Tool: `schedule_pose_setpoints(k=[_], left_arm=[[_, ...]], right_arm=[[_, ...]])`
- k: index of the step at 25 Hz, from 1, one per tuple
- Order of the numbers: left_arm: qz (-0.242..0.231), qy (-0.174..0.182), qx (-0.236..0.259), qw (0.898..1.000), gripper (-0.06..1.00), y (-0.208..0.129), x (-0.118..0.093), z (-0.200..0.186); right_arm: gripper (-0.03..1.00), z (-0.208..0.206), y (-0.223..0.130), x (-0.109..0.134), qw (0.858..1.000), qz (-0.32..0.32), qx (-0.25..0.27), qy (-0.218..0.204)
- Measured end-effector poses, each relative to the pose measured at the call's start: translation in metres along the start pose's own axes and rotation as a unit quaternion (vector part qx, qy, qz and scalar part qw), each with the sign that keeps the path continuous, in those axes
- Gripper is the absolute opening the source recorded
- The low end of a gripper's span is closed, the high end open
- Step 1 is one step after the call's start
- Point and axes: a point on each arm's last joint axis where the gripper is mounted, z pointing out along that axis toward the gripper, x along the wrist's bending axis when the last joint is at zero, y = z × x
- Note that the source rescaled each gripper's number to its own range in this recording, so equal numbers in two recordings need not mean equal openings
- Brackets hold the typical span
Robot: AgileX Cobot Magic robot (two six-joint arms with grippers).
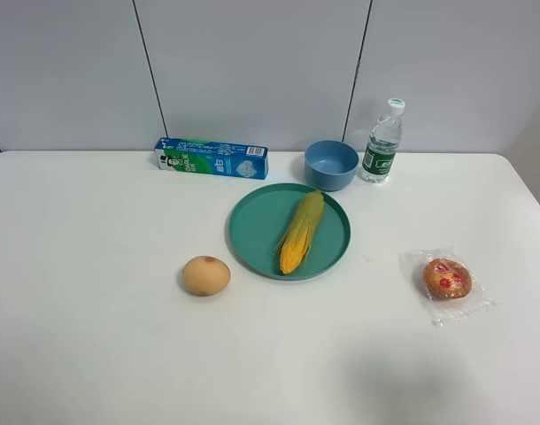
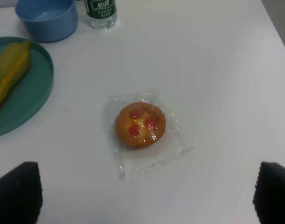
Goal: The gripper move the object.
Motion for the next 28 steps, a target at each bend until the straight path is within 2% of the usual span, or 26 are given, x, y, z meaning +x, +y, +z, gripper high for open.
schedule_pose_setpoints(k=[7,22,28], left_arm=[[0.002,0.002,0.015,1.0,1.0,-0.0062,0.0002,0.0071],[0.002,0.002,0.015,1.0,1.0,-0.0063,0.0003,0.0073],[0.002,0.002,-0.005,1.0,1.0,-0.0092,0.0007,0.0018]], right_arm=[[1.0,0.0,0.0,0.0,1.0,0.0,0.0,0.0],[1.0,0.0,0.0,0.0,1.0,0.0,0.0,0.0],[1.0,0.0,0.0,0.0,1.0,0.0,0.0,0.0]])
